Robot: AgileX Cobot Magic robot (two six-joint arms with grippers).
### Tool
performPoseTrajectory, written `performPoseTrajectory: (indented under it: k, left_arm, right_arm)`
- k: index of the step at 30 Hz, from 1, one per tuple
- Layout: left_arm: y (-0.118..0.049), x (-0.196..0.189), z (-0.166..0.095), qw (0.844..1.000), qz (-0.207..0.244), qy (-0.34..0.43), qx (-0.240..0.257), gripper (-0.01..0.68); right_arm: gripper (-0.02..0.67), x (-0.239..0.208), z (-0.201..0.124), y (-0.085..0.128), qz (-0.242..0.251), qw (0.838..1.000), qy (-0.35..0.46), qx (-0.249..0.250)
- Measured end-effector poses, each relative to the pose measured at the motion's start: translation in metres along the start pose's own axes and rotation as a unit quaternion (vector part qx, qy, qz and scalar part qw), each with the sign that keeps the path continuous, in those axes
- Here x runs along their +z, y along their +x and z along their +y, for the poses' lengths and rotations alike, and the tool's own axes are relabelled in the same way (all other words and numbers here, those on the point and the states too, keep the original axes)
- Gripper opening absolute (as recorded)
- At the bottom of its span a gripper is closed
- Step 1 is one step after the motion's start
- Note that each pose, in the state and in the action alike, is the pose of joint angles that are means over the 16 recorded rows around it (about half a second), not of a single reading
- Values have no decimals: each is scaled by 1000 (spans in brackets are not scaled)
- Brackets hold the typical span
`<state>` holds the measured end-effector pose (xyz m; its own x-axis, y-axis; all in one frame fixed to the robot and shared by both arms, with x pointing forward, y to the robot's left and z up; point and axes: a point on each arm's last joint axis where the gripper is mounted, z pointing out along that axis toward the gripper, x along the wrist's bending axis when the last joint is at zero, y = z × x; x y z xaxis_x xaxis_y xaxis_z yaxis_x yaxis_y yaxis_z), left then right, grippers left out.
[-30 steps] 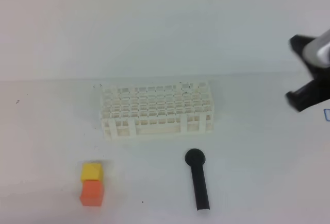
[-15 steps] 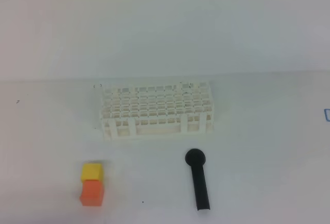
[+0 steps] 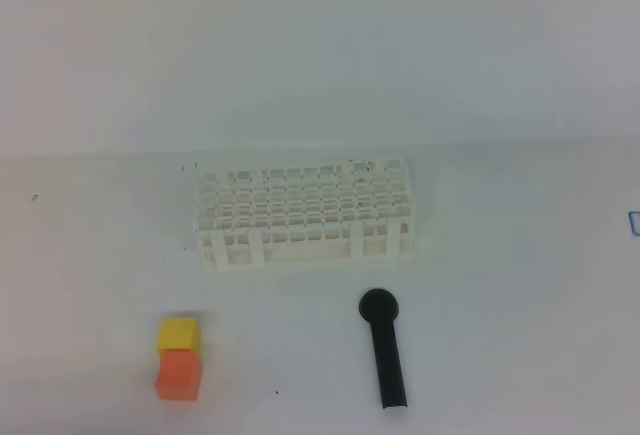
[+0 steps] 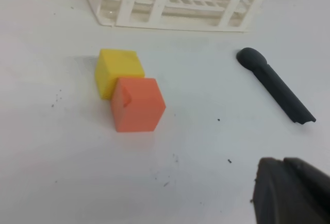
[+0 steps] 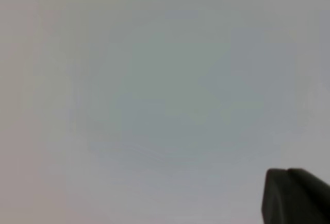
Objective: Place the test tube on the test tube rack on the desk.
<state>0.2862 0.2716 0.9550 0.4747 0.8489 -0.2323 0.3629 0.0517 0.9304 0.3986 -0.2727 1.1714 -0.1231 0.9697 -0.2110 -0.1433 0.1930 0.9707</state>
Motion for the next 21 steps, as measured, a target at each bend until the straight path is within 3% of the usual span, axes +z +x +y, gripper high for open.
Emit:
performPoseTrajectory:
  k: [12, 21]
  left_arm:
    - [0, 0, 0, 1000, 0, 0, 0, 7]
    - [0, 0, 0, 1000, 0, 0, 0, 7]
  right_arm:
    - [-1, -25, -13, -2, -10, 998, 9, 67]
    - [-1, -87, -75, 2, -68, 996, 24, 55]
